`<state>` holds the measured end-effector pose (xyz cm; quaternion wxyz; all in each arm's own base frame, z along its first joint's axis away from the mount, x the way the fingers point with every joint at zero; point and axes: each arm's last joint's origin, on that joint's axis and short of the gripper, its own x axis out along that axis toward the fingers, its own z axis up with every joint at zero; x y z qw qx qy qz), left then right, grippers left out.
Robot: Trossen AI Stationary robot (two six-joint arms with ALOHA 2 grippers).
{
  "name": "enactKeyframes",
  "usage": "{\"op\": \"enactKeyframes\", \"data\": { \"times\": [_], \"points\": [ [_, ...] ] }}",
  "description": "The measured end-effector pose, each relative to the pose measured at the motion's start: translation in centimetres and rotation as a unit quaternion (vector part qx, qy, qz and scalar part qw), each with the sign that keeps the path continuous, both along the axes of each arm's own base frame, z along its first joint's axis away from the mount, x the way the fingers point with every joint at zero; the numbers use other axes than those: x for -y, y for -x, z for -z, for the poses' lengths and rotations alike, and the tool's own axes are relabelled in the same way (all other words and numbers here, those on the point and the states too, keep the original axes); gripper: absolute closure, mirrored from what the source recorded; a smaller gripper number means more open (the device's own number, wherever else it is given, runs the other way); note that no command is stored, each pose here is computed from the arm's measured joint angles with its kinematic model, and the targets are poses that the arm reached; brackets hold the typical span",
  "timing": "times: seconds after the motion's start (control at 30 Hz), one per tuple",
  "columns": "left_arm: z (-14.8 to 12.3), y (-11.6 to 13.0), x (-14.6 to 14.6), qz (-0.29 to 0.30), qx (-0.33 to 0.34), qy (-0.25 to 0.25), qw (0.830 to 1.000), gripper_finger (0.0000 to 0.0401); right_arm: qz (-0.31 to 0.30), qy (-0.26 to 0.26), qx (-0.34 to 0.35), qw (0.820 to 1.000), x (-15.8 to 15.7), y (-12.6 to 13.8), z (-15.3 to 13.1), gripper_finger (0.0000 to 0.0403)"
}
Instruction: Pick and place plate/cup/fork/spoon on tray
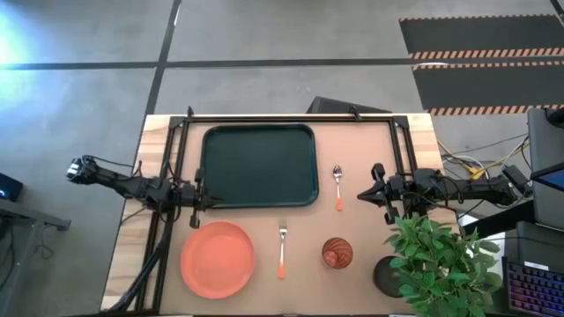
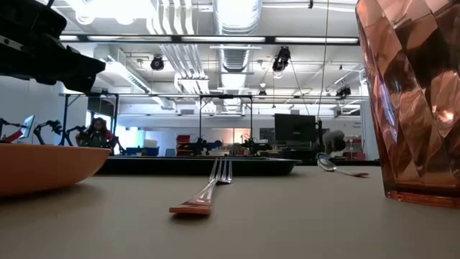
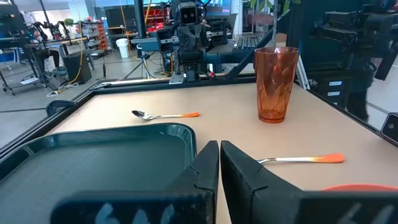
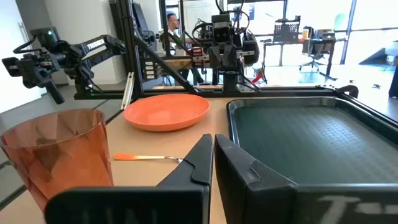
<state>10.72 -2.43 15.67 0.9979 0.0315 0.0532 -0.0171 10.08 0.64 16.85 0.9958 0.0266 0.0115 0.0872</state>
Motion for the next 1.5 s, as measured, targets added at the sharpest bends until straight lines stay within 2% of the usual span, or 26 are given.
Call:
{"op": "enactKeyframes", "data": {
  "times": [1.2,1.3,1.37,1.5],
  "points": [
    [0.0,0.0,0.0,0.000,0.000,0.000,1.000,0.0401,0.000,-0.003,0.000,1.000,0.0,0.0,0.0,0.0394],
    [0.0,0.0,0.0,0.000,0.000,0.000,1.000,0.0401,0.003,-0.036,0.000,0.999,0.0,0.0,-0.1,0.0394],
    [0.0,0.0,0.0,0.000,0.000,0.000,1.000,0.0401,0.027,-0.067,0.010,0.997,0.2,0.0,-0.4,0.0394],
    [0.0,0.0,0.0,0.000,0.000,0.000,1.000,0.0401,0.063,-0.152,0.045,0.985,0.4,0.0,-1.2,0.0394]
  ]
}}
